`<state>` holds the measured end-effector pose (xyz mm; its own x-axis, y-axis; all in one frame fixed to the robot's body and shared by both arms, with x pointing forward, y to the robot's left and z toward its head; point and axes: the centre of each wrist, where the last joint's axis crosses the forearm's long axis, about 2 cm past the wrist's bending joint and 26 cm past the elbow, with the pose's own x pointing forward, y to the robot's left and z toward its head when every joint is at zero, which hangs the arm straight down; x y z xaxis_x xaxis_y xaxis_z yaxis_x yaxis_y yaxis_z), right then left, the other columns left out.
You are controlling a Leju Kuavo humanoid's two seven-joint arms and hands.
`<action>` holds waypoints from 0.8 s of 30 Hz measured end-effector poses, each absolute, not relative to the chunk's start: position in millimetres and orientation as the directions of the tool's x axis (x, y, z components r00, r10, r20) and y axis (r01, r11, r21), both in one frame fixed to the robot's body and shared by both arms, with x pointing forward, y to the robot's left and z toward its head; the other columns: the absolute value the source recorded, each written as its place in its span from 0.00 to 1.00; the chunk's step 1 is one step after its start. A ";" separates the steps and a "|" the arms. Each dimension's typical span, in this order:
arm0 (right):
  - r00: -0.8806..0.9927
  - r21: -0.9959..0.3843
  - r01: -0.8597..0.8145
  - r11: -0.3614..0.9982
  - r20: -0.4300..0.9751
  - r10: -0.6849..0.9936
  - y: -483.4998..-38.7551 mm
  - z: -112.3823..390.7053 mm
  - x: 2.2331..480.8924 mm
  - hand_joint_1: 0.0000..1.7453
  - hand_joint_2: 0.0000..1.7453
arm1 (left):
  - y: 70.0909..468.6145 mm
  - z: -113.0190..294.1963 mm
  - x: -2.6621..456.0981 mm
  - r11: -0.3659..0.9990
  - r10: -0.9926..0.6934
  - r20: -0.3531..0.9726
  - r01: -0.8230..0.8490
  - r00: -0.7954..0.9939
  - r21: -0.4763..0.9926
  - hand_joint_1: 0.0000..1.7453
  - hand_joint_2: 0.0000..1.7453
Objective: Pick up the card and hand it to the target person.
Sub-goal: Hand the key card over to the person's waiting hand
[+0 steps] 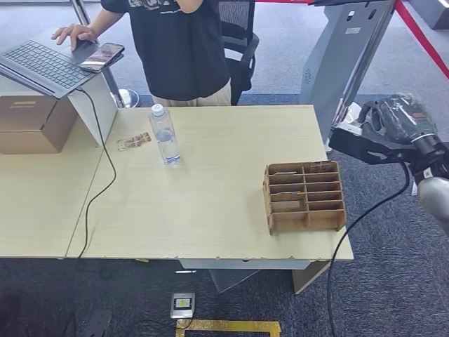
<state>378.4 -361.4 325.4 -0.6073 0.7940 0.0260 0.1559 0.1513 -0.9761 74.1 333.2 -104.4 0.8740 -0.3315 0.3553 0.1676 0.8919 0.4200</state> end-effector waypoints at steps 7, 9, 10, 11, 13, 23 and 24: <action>-0.623 -0.912 0.323 0.254 -0.003 0.782 -358.2 331.8 388.2 1.00 1.00 | 331.1 -104.4 74.9 0.890 -0.340 0.364 0.173 0.867 0.421 0.00 1.00; -0.616 -0.897 0.354 0.265 -0.011 0.788 -353.3 326.3 391.9 1.00 1.00 | 330.0 -104.4 75.4 0.890 -0.345 0.367 0.176 0.864 0.421 0.00 1.00; -0.610 -0.889 0.371 0.267 -0.017 0.792 -350.1 323.3 393.5 1.00 1.00 | 329.4 -104.4 75.7 0.889 -0.348 0.368 0.179 0.862 0.421 0.00 1.00; -0.601 -0.882 0.388 0.266 -0.024 0.799 -346.7 320.3 395.2 1.00 1.00 | 329.0 -104.3 76.0 0.888 -0.352 0.368 0.182 0.861 0.422 0.00 1.00; -0.582 -0.871 0.416 0.261 -0.034 0.812 -339.1 313.6 398.6 1.00 1.00 | 328.1 -104.1 77.7 0.886 -0.360 0.370 0.190 0.857 0.422 0.00 1.00; -0.538 -0.810 0.518 0.277 -0.057 0.841 -288.7 285.9 420.8 1.00 1.00 | 326.0 -101.9 89.7 0.878 -0.386 0.372 0.214 0.844 0.427 0.00 1.00; -0.535 -0.806 0.522 0.279 -0.055 0.843 -283.1 284.8 423.9 1.00 1.00 | 326.0 -101.8 90.2 0.878 -0.386 0.372 0.213 0.844 0.428 0.00 1.00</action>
